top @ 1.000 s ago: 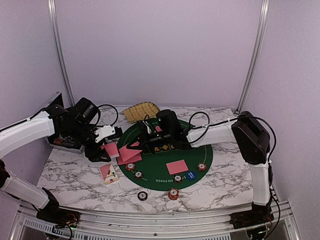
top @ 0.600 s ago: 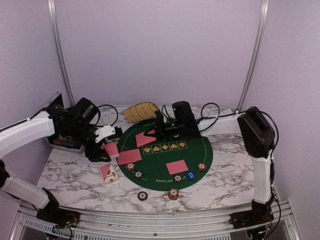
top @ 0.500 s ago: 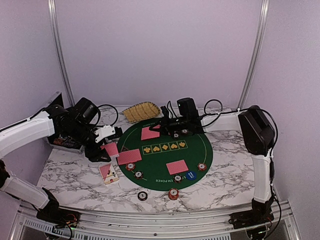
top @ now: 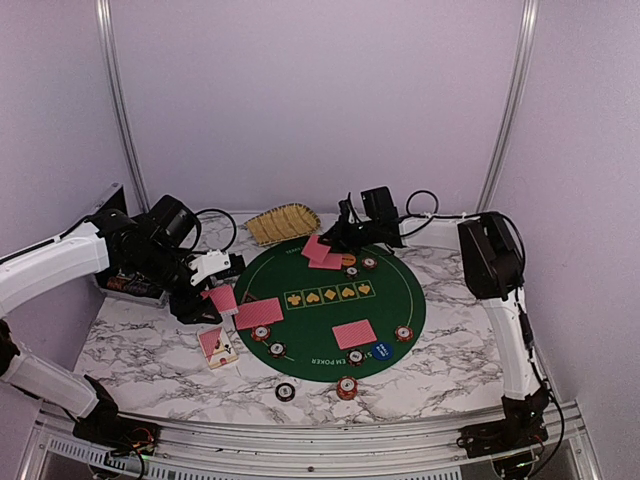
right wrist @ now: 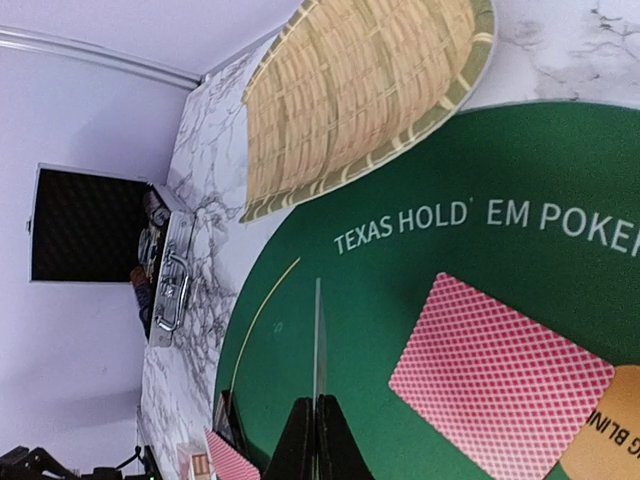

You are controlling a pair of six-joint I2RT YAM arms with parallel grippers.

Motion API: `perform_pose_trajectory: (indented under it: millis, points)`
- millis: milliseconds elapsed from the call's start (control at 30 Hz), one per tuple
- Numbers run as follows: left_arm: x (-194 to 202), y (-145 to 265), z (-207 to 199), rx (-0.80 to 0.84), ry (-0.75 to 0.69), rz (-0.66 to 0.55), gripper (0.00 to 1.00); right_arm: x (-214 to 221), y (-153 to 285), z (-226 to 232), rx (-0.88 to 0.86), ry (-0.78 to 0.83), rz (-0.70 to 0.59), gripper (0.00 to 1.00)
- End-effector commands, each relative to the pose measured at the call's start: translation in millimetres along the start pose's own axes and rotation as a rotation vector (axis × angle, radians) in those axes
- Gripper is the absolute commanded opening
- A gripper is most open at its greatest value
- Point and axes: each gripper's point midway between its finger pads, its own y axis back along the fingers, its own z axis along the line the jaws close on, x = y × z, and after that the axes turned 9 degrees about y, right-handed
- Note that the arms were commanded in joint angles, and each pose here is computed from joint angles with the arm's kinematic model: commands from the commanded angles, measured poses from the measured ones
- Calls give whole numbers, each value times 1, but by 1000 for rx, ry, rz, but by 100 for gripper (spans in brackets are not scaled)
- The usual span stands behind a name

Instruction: Distribute texas hold em gaming equipment

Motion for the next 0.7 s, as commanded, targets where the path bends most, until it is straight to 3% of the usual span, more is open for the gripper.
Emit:
perform_pose_trajectory:
  millis: [0, 400, 667]
  points:
    - [-9, 8, 1, -3, -8, -38, 0, -5, -11, -20, 59, 14, 0, 4]
    - [-8, 7, 0, -1, -10, -33, 0, -8, -9, -50, 126, 8, -7, 5]
    - [-7, 6, 0, 1, -10, -30, 0, -13, -4, -54, 167, 35, -6, 19]
